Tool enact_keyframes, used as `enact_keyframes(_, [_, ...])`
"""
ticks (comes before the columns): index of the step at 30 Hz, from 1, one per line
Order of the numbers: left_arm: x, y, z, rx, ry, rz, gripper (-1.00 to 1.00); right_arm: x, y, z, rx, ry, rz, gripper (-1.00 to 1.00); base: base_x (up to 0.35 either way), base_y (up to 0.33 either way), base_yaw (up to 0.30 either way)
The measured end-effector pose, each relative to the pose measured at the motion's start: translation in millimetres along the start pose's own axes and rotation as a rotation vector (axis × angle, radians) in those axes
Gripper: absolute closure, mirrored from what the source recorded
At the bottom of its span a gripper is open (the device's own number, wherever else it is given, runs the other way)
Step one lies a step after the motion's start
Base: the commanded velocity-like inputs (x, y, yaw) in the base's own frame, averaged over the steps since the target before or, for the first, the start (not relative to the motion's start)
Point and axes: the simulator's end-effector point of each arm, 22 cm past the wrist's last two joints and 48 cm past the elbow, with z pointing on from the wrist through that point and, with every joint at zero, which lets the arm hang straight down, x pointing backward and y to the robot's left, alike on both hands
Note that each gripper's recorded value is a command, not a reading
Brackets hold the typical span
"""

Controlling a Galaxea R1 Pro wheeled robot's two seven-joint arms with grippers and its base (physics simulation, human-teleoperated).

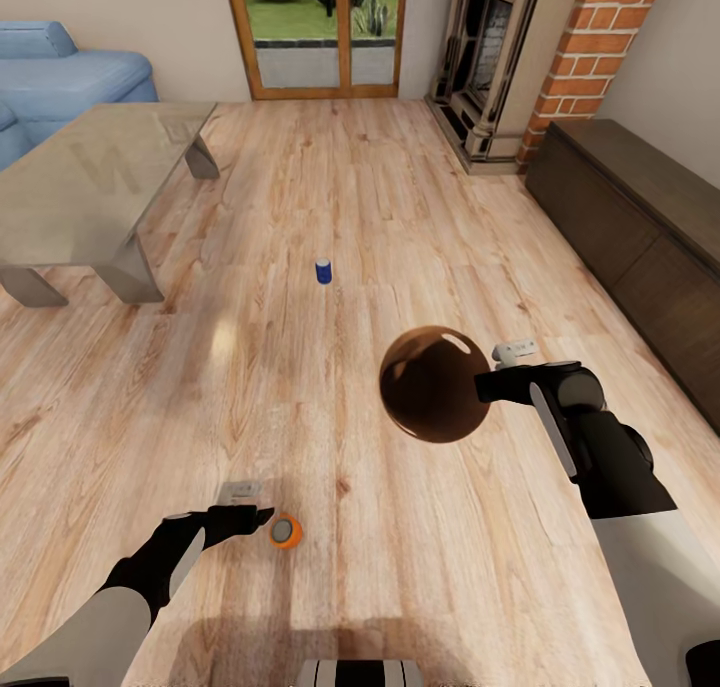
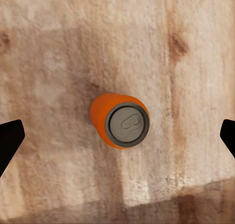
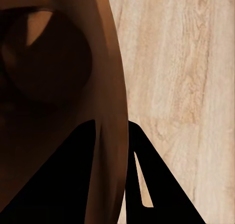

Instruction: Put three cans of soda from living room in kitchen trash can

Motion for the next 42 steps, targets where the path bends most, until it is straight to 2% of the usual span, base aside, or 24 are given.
enact_keyframes(37, [25.8, 6.2, 17.7, -0.014, 0.047, -0.012, -1.00, 27.9, 4.5, 28.6, -0.009, 0.059, -0.007, 1.00, 0.000, 0.000, 0.000])
enact_keyframes(42, [27.7, 5.8, 19.5, -0.013, 0.052, -0.013, -1.00, 31.7, 6.9, 31.6, -0.018, 0.066, -0.003, 1.00, 0.139, -0.054, 0.000])
